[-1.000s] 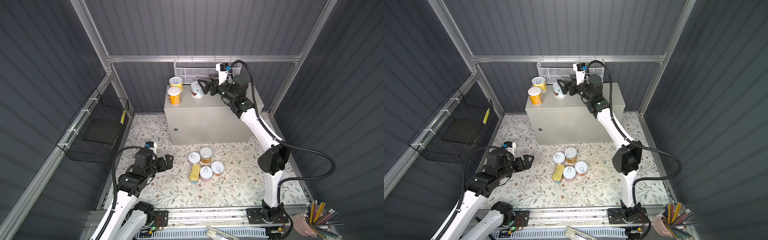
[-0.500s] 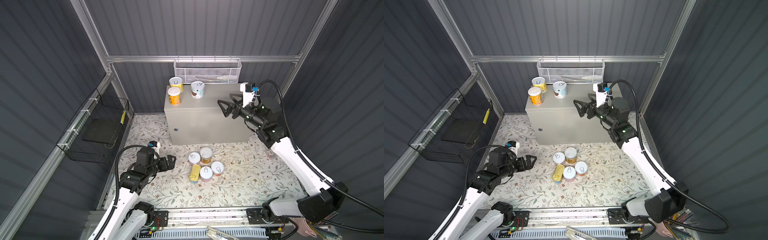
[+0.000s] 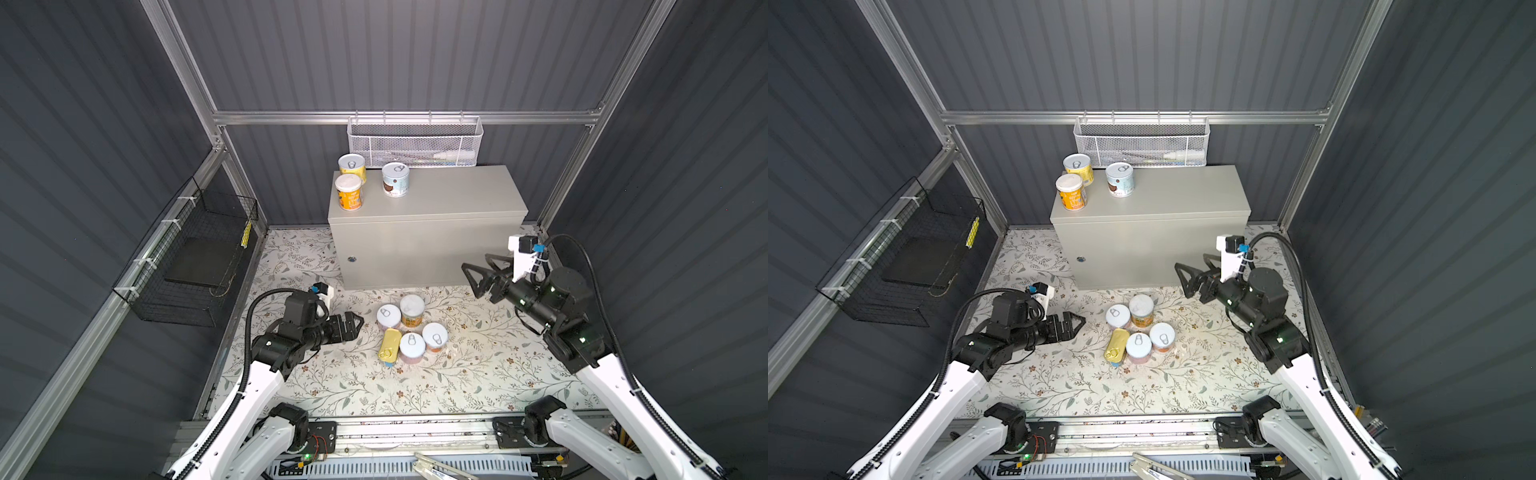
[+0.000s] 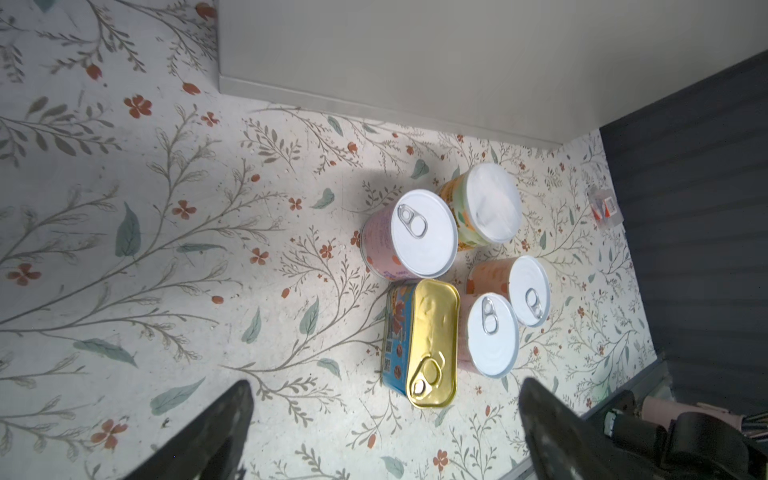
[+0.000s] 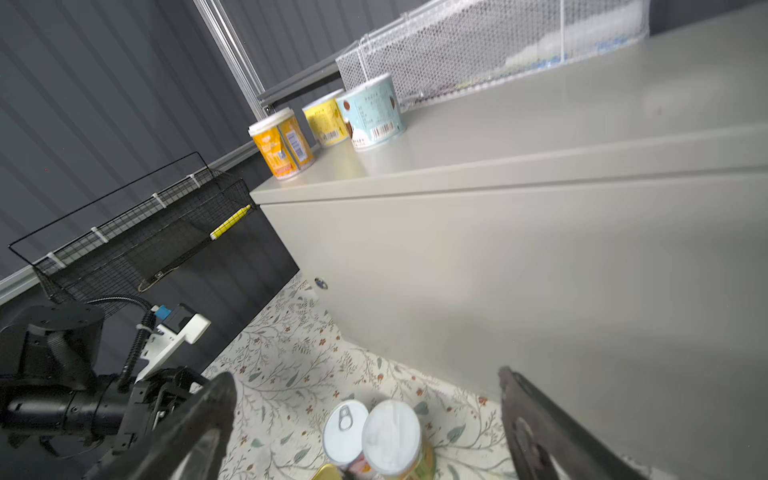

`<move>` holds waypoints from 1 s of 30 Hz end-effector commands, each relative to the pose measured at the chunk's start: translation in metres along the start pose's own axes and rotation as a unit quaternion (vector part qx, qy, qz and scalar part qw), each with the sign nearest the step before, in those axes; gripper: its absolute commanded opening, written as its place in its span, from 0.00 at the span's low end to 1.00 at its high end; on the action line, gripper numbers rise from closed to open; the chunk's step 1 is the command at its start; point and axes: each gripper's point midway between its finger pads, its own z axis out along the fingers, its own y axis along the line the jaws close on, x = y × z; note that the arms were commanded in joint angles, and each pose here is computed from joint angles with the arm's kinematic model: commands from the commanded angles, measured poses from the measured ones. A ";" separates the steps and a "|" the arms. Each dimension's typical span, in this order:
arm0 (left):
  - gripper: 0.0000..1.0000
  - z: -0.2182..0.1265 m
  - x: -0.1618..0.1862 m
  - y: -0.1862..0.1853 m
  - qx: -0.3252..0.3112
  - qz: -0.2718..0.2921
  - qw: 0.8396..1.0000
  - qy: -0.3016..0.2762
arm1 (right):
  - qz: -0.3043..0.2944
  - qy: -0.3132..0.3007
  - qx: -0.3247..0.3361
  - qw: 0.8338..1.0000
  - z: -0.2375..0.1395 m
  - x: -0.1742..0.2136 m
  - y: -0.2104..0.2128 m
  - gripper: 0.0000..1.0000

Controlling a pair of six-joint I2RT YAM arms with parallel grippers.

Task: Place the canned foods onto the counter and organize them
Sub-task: 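Release the can beside the yellow cans and pull the right gripper back, then lower the left gripper onto the gold sardine tin and close it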

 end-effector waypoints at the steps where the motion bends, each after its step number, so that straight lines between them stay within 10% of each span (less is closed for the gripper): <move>1: 1.00 0.010 0.024 0.000 -0.013 0.019 0.999 0.043 | 0.056 0.045 -0.020 0.997 -0.004 0.034 0.001 0.99; 14: 1.00 0.030 0.059 -0.008 0.017 0.034 0.995 0.092 | 0.109 0.170 0.042 0.978 -0.009 0.134 -0.038 0.99; 30: 1.00 0.067 0.030 -0.011 -0.003 0.048 0.995 0.082 | 0.095 0.131 0.080 0.984 0.018 0.124 -0.059 0.99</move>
